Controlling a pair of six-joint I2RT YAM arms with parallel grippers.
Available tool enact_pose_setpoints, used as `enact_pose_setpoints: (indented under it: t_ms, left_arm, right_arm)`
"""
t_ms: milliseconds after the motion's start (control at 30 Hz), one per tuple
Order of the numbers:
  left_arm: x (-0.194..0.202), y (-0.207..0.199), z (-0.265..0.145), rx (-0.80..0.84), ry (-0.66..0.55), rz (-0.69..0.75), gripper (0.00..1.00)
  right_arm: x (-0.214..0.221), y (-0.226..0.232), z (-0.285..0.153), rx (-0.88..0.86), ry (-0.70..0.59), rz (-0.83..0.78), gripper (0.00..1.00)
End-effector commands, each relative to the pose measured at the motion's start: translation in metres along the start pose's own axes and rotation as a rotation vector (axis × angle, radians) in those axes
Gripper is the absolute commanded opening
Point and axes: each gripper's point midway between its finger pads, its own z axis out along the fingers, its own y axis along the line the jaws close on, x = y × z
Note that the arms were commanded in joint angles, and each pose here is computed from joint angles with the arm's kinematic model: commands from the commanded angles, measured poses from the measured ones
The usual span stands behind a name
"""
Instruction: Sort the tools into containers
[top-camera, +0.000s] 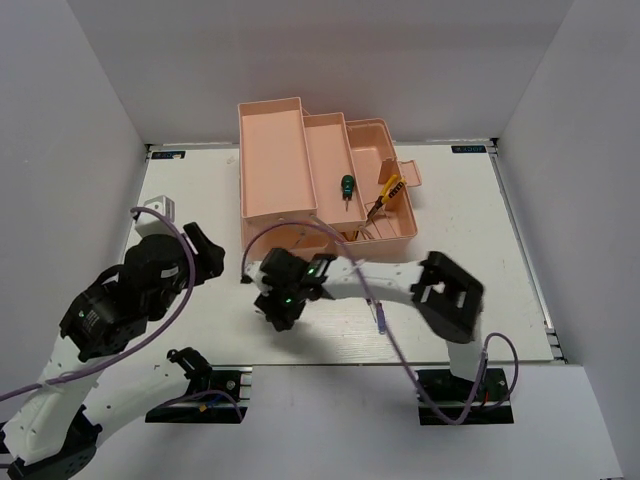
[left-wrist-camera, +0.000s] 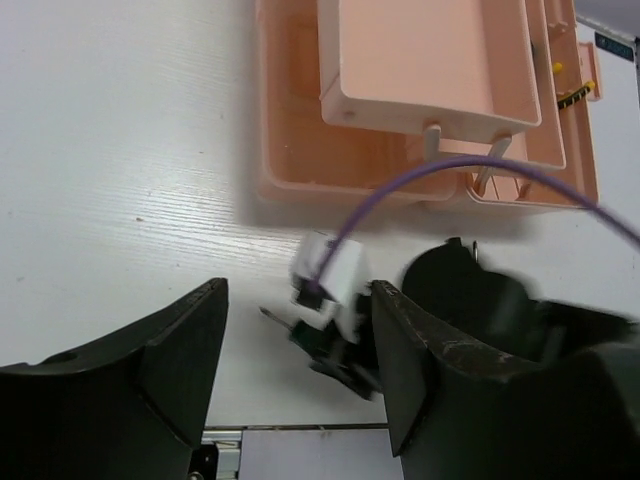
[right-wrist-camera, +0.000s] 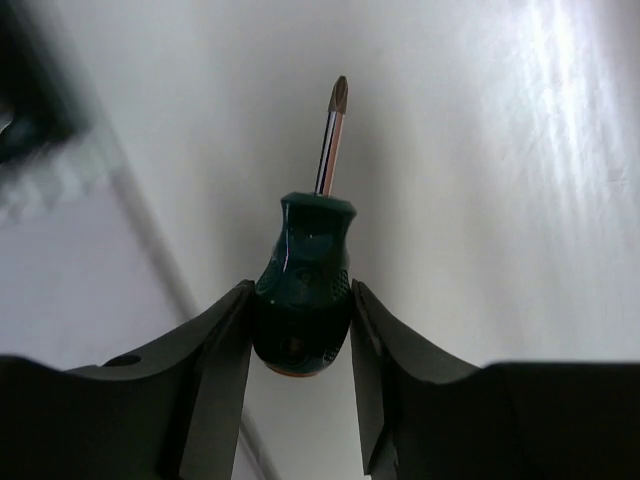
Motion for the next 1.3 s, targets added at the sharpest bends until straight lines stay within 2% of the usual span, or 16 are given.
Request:
enact_pose_setpoints:
  t_ms: [0,33,133,333,433,500,633,667,700,767,867,967,1033,1133,1167,1267]
  left_arm:
    - [0.011,-0.015,0.011,0.077,0.016,0.027,0.69]
    - [0.009,-0.022,0.014,0.104,0.003,0.026,0.69]
    - [0.015,-0.034,0.021,0.158,0.018,0.066,0.62]
    - [0.04,-0.085,0.049,0.343,0.116,0.174,0.22]
    - [0.064,-0.113,0.057,0.463,0.204,0.224,0.19]
    - [0.089,-0.127,0.069,0.523,0.292,0.249,0.22]
    - [0.123,-0.141,0.078,0.589,0.402,0.272,0.44]
    - [0.131,-0.142,0.081,0.585,0.426,0.283,0.56]
    - [0.131,-0.142,0.081,0.585,0.426,0.283,0.59]
    - [0.133,-0.148,0.081,0.602,0.423,0.288,0.64]
    - [0.139,-0.152,0.084,0.592,0.432,0.306,0.65]
    - [0.148,-0.162,0.087,0.61,0.443,0.319,0.65]
    - [0.165,-0.171,0.093,0.623,0.488,0.342,0.65]
    - [0.19,-0.187,0.106,0.625,0.547,0.362,0.65]
    - [0.192,-0.195,0.107,0.614,0.551,0.369,0.65]
    - [0.22,-0.208,0.12,0.556,0.628,0.42,0.65]
  right_arm:
    - [-0.013,0.033,-0.108,-0.407,-0.126,-0.323,0.0]
    - [0.006,0.041,-0.133,-0.501,-0.14,-0.423,0.0]
    - [0.025,0.021,-0.18,-0.446,-0.239,-0.538,0.0]
    - [0.003,-0.067,-0.253,0.155,-0.489,-0.562,0.0]
    - [-0.008,-0.108,-0.274,0.359,-0.497,-0.451,0.0]
    - [-0.022,-0.129,-0.286,0.431,-0.531,-0.377,0.0]
    - [-0.065,-0.166,-0.285,0.473,-0.564,-0.213,0.0]
    - [-0.076,-0.179,-0.299,0.516,-0.587,-0.154,0.0]
    - [-0.092,-0.183,-0.312,0.526,-0.62,-0.138,0.0]
    - [-0.086,-0.218,-0.29,0.551,-0.528,-0.032,0.0]
    - [-0.102,-0.245,-0.29,0.556,-0.53,0.039,0.0]
    - [-0.126,-0.249,-0.297,0.489,-0.572,0.06,0.0]
    - [-0.119,-0.253,-0.268,0.413,-0.491,0.11,0.0]
    - [-0.111,-0.255,-0.246,0.312,-0.441,0.15,0.32]
    - [-0.105,-0.258,-0.24,0.288,-0.43,0.156,0.52]
    - [-0.103,-0.251,-0.242,0.228,-0.445,0.163,0.75]
